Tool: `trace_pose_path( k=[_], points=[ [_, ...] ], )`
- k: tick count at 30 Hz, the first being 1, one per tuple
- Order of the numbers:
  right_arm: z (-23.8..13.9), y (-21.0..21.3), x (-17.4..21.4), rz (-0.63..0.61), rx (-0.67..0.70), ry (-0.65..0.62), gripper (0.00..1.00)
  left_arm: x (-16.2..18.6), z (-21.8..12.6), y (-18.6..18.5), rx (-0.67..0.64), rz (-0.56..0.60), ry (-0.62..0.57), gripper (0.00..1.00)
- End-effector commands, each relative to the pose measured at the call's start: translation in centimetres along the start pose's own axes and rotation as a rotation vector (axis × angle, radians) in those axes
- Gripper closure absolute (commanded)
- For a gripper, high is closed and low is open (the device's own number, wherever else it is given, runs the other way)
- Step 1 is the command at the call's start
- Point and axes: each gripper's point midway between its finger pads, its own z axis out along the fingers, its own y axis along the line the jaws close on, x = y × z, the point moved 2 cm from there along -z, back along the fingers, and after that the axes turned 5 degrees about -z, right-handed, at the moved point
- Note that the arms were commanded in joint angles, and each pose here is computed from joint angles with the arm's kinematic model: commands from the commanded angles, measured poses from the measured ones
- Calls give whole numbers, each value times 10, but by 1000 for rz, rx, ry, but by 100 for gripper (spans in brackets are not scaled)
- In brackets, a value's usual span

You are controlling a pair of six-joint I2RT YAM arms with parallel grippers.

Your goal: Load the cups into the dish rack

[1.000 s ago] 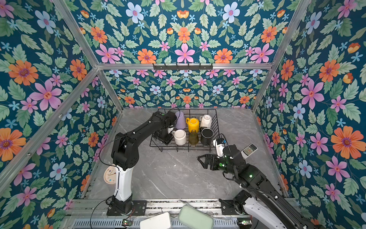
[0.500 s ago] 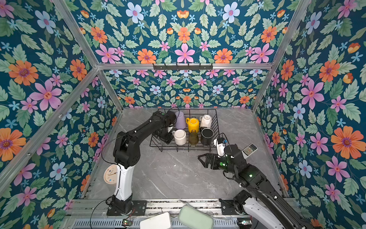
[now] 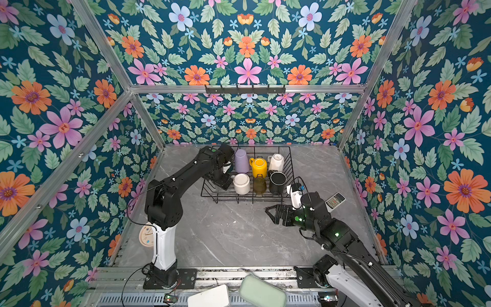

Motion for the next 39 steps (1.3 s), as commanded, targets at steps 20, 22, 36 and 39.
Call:
trace_pose_path(
  k=[20, 22, 36, 39],
  points=[
    [-21, -120, -82, -156, 600, -228, 1, 82, -151, 106, -233, -504, -1120, 1],
    [-24, -142, -85, -202, 732, -263, 1, 96, -132, 118, -270, -571, -1129, 1],
    [-11, -239, -70, -273, 863, -484, 1, 153, -20, 168, -398, -801, -1165, 1],
    [-6, -244, -72, -298, 851, -483, 1, 158, -1, 165, -411, -773, -1158, 1]
  ],
)
